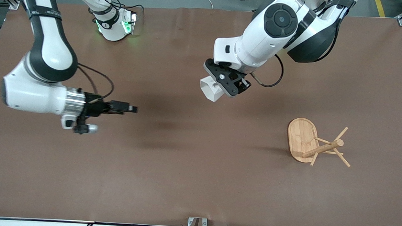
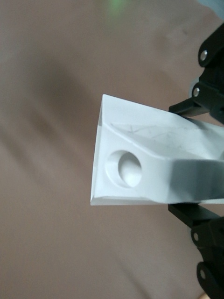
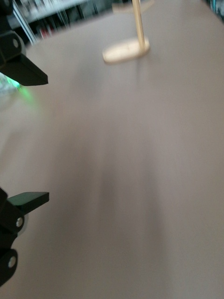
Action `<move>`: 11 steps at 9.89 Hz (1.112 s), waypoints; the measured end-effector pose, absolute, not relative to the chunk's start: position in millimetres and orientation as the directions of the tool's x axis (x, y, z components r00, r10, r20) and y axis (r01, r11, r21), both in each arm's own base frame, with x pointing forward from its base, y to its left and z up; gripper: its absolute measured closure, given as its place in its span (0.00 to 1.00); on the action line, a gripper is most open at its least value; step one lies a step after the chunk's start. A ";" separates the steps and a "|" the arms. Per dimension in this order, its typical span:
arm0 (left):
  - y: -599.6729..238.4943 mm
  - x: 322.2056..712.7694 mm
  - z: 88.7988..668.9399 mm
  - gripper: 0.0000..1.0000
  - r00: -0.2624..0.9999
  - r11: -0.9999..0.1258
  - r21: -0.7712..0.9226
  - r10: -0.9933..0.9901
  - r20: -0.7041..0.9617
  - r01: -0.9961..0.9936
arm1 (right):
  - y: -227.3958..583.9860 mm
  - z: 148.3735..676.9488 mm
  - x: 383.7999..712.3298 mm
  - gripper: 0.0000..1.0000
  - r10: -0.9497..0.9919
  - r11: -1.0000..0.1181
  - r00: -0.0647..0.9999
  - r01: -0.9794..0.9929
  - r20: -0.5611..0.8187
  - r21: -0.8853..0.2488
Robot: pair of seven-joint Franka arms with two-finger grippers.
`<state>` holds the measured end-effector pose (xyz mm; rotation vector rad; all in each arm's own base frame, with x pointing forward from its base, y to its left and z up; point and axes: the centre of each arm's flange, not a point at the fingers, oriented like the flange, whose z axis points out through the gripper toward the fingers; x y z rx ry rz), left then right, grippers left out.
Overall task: Hang cup on rack
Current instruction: 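Carry the cup with the left gripper while the right gripper withdraws, then lower the cup's handle hole onto a rack peg with the left gripper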
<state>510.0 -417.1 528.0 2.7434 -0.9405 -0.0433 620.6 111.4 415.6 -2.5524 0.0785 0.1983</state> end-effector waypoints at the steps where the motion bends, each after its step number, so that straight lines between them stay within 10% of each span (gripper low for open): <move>1: -415.8 511.0 527.9 0.21 0.834 -0.808 0.226 -0.551 0.034 -0.543 | 81.4 421.3 622.4 0.00 -0.013 -0.896 0.992 -0.067 -0.127 -0.438; 5: -375.4 539.6 518.8 0.21 0.930 -0.920 0.148 -0.367 -0.005 -0.363 | -24.1 489.4 622.7 0.00 -0.012 -0.995 1.000 -0.010 0.017 -0.098; 11: -304.8 577.9 503.7 0.21 0.987 -0.985 0.091 -0.154 -0.047 -0.150 | -27.9 612.1 539.1 0.00 -0.136 -0.990 0.990 -0.137 -0.043 -0.019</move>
